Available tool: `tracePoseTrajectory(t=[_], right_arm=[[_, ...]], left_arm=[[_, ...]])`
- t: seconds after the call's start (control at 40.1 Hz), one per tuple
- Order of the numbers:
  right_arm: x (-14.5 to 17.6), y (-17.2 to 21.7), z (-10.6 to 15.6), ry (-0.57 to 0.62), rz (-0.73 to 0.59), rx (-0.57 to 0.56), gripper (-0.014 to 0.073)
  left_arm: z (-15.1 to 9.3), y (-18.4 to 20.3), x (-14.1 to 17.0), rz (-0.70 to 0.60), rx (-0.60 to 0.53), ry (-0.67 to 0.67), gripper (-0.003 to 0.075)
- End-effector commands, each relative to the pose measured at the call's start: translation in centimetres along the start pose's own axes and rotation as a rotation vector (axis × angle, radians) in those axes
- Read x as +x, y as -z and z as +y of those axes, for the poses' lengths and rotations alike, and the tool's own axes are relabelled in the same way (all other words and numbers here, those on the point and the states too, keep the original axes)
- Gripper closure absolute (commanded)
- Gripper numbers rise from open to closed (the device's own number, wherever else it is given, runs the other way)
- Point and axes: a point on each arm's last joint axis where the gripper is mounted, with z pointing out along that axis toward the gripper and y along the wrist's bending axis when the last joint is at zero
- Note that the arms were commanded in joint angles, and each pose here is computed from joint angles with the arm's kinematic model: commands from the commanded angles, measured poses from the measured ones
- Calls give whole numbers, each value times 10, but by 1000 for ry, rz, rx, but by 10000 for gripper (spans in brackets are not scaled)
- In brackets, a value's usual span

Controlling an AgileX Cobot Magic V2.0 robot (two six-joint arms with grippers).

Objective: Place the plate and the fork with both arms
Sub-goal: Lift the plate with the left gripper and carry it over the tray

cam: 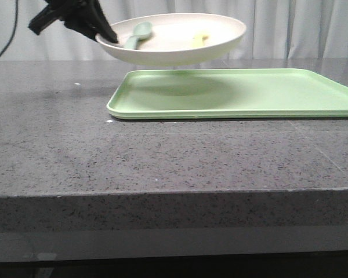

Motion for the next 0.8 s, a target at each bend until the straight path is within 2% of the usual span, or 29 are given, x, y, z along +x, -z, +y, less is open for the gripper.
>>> tracePoseTrajectory(t=[0.0, 0.174, 0.523, 0.773], right_arm=[[-17, 3, -1, 13, -97, 7, 2], [-17, 3, -1, 13, -97, 7, 2], [-17, 3, -1, 13, -98, 7, 2], [-17, 3, -1, 13, -100, 7, 2]], left_arm=[[-40, 23, -7, -122, 89, 4, 738], [-56, -2, 2, -105, 99, 31, 738], [-87, -17, 10, -181, 128, 53, 738], [-87, -36, 17, -145, 115, 63, 738]])
